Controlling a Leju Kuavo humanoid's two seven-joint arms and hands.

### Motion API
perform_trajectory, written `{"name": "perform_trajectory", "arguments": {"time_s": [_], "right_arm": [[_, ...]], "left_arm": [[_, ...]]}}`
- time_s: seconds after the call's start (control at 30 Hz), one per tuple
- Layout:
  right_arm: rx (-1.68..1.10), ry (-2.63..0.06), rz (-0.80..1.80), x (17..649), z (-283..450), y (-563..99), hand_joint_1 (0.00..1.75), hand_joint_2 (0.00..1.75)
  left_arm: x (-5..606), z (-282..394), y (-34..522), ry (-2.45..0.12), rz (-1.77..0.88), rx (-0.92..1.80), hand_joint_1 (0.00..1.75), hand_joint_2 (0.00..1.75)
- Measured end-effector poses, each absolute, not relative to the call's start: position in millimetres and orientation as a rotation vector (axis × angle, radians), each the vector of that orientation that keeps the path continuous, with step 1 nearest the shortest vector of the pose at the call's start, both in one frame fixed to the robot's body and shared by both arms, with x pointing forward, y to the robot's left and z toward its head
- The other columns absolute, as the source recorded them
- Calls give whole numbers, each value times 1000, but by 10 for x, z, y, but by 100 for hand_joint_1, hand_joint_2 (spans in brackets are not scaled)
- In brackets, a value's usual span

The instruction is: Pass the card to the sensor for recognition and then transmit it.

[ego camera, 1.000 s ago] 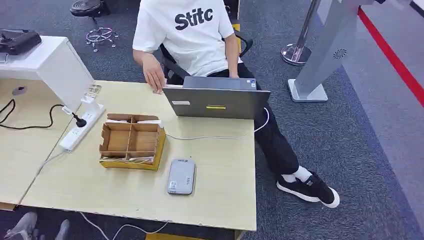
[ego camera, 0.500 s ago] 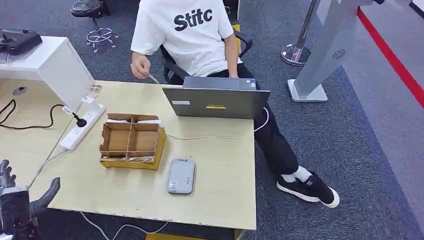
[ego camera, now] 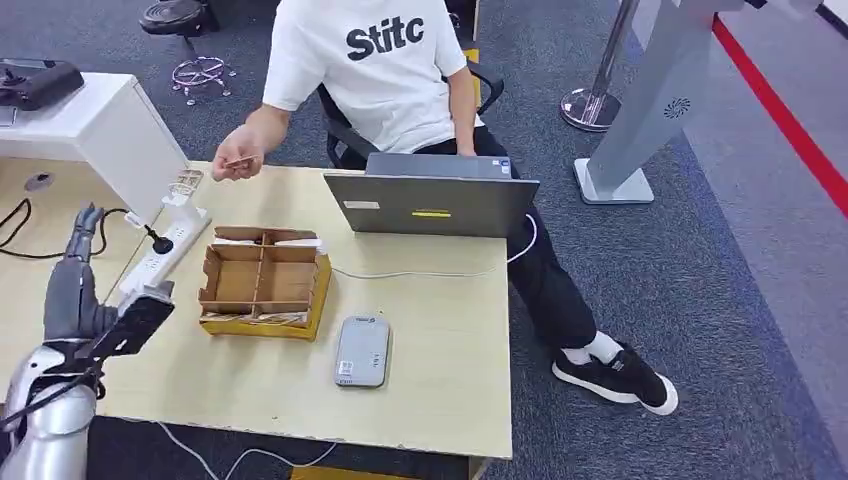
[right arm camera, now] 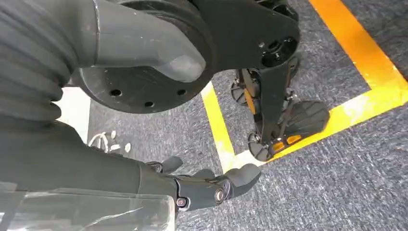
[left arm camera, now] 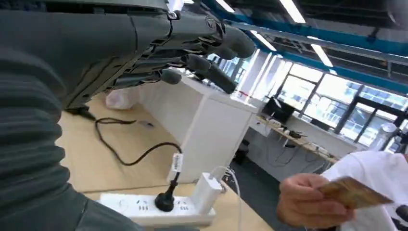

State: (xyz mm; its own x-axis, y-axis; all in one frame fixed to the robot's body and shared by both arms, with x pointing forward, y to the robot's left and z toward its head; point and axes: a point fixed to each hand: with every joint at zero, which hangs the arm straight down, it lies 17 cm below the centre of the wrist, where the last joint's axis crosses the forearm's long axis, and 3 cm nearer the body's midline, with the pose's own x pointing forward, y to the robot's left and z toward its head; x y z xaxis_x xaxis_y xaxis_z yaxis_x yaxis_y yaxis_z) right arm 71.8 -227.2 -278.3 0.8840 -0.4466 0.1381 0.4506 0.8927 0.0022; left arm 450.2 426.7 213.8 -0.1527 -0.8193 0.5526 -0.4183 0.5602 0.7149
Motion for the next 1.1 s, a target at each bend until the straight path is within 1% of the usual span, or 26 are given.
{"name": "perform_trajectory", "arguments": {"time_s": [0.23,0.47,0.5,0.53,0.8,0.97,1.1], "right_arm": [[-33,-118,-421,679,-2789,-2251,0,175],[-36,-105,-365,649,-2791,-2229,0,175],[-37,-105,-355,646,-2792,-2225,0,175],[-38,-103,-345,645,-2792,-2222,0,175],[-46,-96,-280,640,-2793,-2221,0,175],[-50,-81,-274,601,-2798,-2223,0,175],[-57,-80,-271,603,-2799,-2231,0,175]], "left_arm": [[4868,2485,4071,-1754,-744,1164,0,175],[5134,2809,3991,-1687,-979,1354,0,175],[5170,2845,3978,-1672,-1011,1381,171,175],[5201,2871,3971,-1654,-1047,1410,175,175],[5417,3119,3987,-1496,-1273,1650,175,175],[5489,3159,3935,-1380,-1383,1788,175,175],[5509,3055,3765,-1368,-1423,1785,175,175]]}}
